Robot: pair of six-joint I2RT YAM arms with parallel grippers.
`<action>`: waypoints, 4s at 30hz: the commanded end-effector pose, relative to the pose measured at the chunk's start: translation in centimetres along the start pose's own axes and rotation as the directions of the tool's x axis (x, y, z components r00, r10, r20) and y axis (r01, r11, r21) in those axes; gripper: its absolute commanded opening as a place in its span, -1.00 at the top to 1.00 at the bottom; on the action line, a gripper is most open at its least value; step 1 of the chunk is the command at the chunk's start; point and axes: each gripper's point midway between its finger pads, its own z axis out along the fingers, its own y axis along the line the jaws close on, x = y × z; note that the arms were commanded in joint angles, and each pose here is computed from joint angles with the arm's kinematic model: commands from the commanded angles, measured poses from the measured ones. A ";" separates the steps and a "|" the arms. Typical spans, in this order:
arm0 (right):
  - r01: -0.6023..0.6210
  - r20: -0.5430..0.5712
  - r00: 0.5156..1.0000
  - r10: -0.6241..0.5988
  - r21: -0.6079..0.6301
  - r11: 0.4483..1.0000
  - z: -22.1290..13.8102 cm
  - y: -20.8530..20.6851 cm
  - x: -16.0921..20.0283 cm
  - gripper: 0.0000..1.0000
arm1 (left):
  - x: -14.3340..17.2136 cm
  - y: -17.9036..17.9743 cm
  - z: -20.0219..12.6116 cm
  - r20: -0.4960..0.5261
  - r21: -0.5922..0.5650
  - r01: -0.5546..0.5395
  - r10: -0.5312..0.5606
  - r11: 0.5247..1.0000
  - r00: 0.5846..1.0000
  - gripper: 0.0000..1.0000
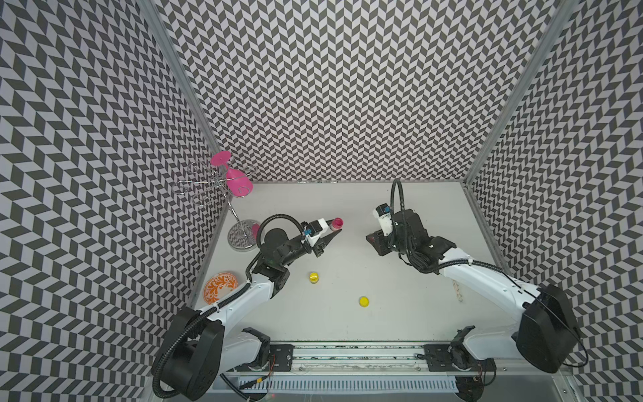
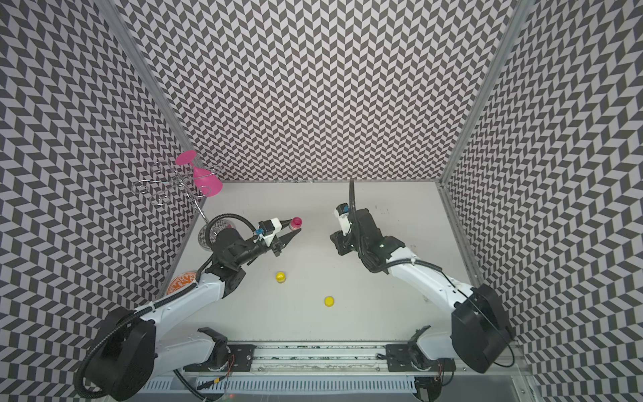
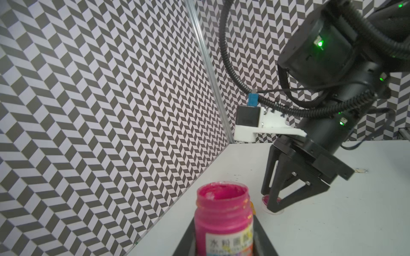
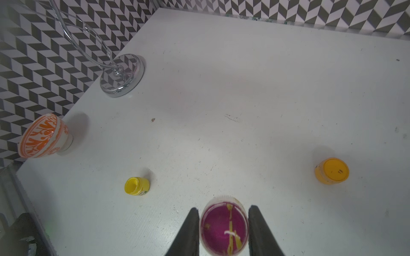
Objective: Close the paint jar lid
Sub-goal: Close the lid on the paint jar.
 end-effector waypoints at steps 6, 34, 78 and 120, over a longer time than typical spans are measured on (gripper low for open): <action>0.135 0.207 0.974 -0.092 -0.202 0.970 -5.7 4.6 -4.8 0.42 | 2.1 -2.1 0.7 -0.048 0.097 -0.143 0.148 0.985 0.988 0.35; 0.162 0.251 0.966 -0.066 -0.381 0.910 -5.8 10.3 -6.1 0.41 | 1.4 -3.7 2.4 -0.020 0.142 -0.057 0.060 0.988 0.998 0.36; 0.145 0.217 0.973 -0.072 -0.341 0.929 -2.6 10.3 -4.5 0.44 | 0.4 -3.3 2.0 0.010 0.145 -0.062 0.061 0.987 0.998 0.36; 0.174 0.139 0.983 -0.122 -0.474 0.863 -0.6 12.3 -2.1 0.44 | -2.3 -4.9 0.4 0.126 0.293 -0.086 0.051 0.952 0.991 0.39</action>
